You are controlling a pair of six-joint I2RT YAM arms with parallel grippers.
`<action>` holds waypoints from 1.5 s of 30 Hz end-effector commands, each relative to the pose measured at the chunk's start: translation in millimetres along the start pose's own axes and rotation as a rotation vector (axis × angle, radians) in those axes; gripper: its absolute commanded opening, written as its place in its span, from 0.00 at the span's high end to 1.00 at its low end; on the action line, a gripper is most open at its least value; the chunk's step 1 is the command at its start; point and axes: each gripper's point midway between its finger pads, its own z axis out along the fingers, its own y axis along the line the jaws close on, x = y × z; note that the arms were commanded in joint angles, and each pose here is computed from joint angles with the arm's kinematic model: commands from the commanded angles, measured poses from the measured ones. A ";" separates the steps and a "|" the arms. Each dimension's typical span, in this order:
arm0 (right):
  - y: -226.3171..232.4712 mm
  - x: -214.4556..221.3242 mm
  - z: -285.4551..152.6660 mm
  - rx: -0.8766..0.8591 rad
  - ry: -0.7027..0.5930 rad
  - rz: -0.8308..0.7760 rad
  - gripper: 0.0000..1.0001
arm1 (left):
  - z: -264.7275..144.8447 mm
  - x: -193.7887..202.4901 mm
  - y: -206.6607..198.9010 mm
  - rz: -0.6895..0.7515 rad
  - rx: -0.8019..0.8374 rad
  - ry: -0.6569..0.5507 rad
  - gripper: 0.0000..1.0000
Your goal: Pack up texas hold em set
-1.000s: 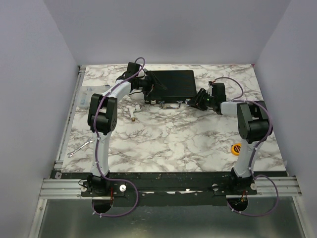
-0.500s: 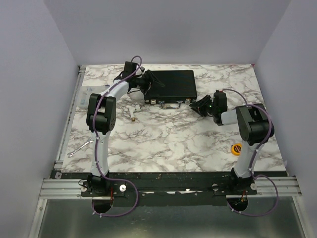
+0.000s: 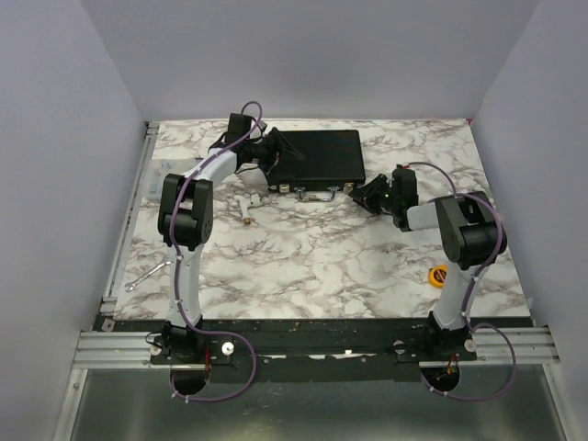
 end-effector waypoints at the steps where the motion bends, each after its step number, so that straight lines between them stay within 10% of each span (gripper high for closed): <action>1: -15.8 36.2 -18.1 0.154 0.100 -0.137 0.61 | -26.3 -3.2 -14.1 0.167 -0.024 -0.086 0.17; 7: 72.7 72.8 -7.6 -0.053 0.173 -0.130 0.38 | -38.4 -20.2 -20.7 0.232 -0.007 -0.106 0.16; 15: 136.3 109.2 29.7 -0.214 0.208 -0.055 0.36 | -20.2 -26.5 8.0 0.161 -0.060 -0.047 0.17; 45: 133.6 126.0 80.3 -0.183 0.222 0.182 0.36 | -14.5 -33.7 38.3 0.112 -0.160 -0.054 0.17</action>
